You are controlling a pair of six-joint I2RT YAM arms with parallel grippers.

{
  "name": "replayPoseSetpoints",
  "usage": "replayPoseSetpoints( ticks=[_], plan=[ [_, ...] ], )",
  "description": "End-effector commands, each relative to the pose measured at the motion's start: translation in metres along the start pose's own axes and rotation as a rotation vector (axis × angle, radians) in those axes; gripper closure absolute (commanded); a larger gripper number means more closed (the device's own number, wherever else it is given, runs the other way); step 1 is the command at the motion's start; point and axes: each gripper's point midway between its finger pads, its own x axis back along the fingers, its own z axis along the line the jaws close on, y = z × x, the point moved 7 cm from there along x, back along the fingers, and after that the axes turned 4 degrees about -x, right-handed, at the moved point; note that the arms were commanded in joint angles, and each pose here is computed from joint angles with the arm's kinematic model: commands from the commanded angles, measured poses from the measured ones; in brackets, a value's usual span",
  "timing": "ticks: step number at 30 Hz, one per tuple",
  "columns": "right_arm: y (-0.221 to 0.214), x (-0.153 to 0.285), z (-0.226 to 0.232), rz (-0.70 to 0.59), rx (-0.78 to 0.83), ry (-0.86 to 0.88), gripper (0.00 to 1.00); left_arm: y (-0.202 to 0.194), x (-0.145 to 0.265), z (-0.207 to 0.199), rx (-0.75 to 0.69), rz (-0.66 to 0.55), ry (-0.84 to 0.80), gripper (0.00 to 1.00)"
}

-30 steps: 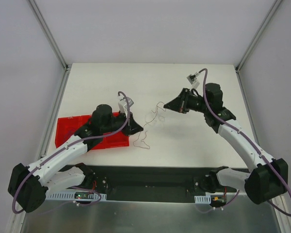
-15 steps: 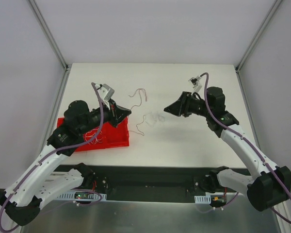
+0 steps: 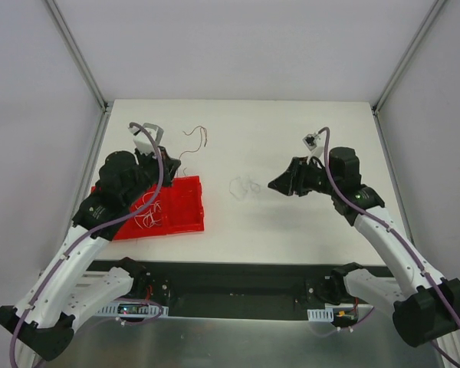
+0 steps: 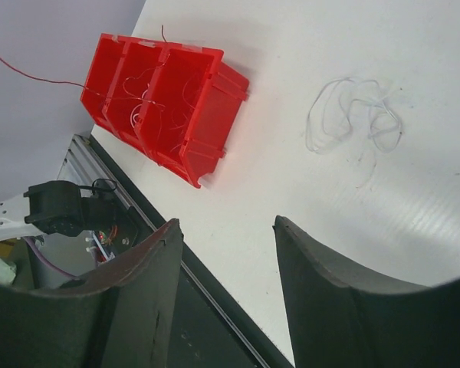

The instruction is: Untangle the cables

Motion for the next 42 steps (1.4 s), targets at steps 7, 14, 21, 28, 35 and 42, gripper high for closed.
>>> replayPoseSetpoints(
  ticks=[7, 14, 21, 28, 35, 42],
  plan=[
    [-0.006, 0.002, -0.006, 0.003, 0.011, 0.003, 0.45, -0.101, -0.013, 0.028, 0.284, 0.165, 0.157, 1.00],
    [-0.004, -0.033, 0.011, 0.041, 0.008, 0.093, 0.45, -0.161, -0.018, 0.035, 0.465, 0.281, 0.273, 1.00],
    [0.000, -0.069, 0.028, 0.091, 0.010, 0.135, 0.46, -0.197, -0.019, 0.041, 0.576, 0.435, 0.408, 1.00],
    [0.001, -0.098, 0.047, 0.140, 0.023, 0.183, 0.46, -0.204, -0.019, 0.039, 0.584, 0.519, 0.411, 1.00],
    [-0.004, -0.101, 0.040, 0.143, 0.010, 0.152, 0.46, -0.209, -0.018, 0.037, 0.582, 0.624, 0.416, 1.00],
    [-0.016, -0.098, 0.030, 0.158, 0.006, 0.118, 0.46, -0.165, -0.031, 0.040, 0.491, 0.530, 0.383, 0.86]
  ],
)
